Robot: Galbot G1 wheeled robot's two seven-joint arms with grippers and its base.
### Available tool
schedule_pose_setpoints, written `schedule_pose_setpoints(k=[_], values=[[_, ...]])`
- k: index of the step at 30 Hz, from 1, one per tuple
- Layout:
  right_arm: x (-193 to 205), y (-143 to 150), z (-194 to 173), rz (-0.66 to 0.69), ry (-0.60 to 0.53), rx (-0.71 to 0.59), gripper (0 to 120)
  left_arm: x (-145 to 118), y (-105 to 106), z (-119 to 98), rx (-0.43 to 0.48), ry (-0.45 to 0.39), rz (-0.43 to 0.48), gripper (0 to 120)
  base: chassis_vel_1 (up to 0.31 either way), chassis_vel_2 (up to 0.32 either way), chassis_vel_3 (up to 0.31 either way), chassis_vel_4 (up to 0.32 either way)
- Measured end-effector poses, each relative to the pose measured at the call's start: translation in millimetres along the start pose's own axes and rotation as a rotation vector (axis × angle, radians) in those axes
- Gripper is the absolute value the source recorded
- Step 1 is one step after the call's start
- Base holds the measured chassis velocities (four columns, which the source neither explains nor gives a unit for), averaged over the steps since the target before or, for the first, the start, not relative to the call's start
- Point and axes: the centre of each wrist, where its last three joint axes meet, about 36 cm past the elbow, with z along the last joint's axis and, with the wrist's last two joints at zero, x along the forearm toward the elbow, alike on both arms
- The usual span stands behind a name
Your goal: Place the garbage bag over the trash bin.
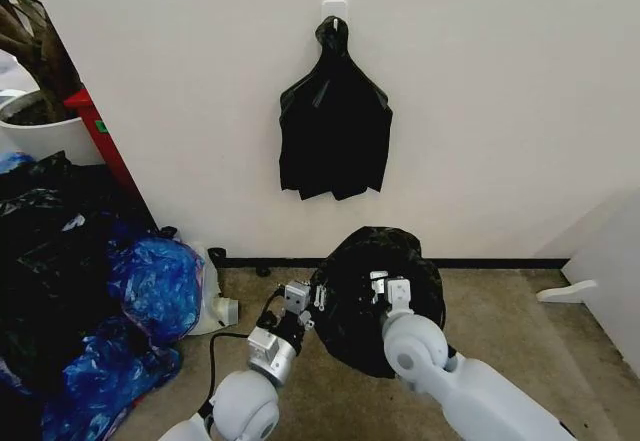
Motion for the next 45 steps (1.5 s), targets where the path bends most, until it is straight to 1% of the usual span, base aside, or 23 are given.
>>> schedule_pose_setpoints(k=[4, 9, 16, 21, 25, 29, 30, 34, 37, 40, 45], values=[[-14, -5, 1, 0.033, 0.015, 0.000, 0, 4, -1, -5, 0.001, -0.014, 0.013, 1, 0.000, 0.000, 0.000, 0.000], [-19, -8, 2, 0.041, 0.021, 0.003, 0, 9, -2, -8, 0.005, -0.021, 0.039, 1, 0.000, 0.000, 0.000, 0.000], [-22, -14, 1, 0.054, 0.020, -0.006, 0, 11, -8, -8, 0.031, -0.024, 0.092, 1, 0.000, 0.000, 0.000, 0.000], [-20, -18, 3, 0.061, 0.025, -0.015, 0, 11, -9, -11, 0.041, -0.026, 0.105, 1, 0.000, 0.000, 0.000, 0.000], [-11, -18, 3, 0.046, 0.018, -0.014, 0, 10, -8, -10, 0.039, -0.022, 0.081, 1, 0.000, 0.000, 0.000, 0.000], [14, -8, 2, -0.022, 0.002, -0.004, 0, 5, -6, -5, 0.037, -0.007, 0.036, 1, 0.000, 0.000, 0.000, 0.000], [14, -8, 2, -0.022, 0.002, -0.004, 0, 5, -6, -5, 0.037, -0.007, 0.036, 1, 0.000, 0.000, 0.000, 0.000], [35, 5, 5, -0.097, -0.001, 0.004, 0, 0, -4, -1, 0.036, 0.002, 0.012, 1, 0.000, 0.000, 0.000, 0.000], [48, 11, 5, -0.151, 0.011, 0.011, 0, -1, -2, 1, 0.031, 0.006, 0.011, 1, 0.000, 0.000, 0.000, 0.000], [55, 12, 6, -0.177, 0.026, 0.020, 0, -2, -1, 2, 0.025, 0.005, 0.011, 1, 0.000, 0.000, 0.000, 0.000], [56, 11, 20, -0.179, 0.076, 0.054, 0, -6, 1, -3, 0.033, -0.009, 0.000, 1, 0.000, 0.000, 0.000, 0.000]])
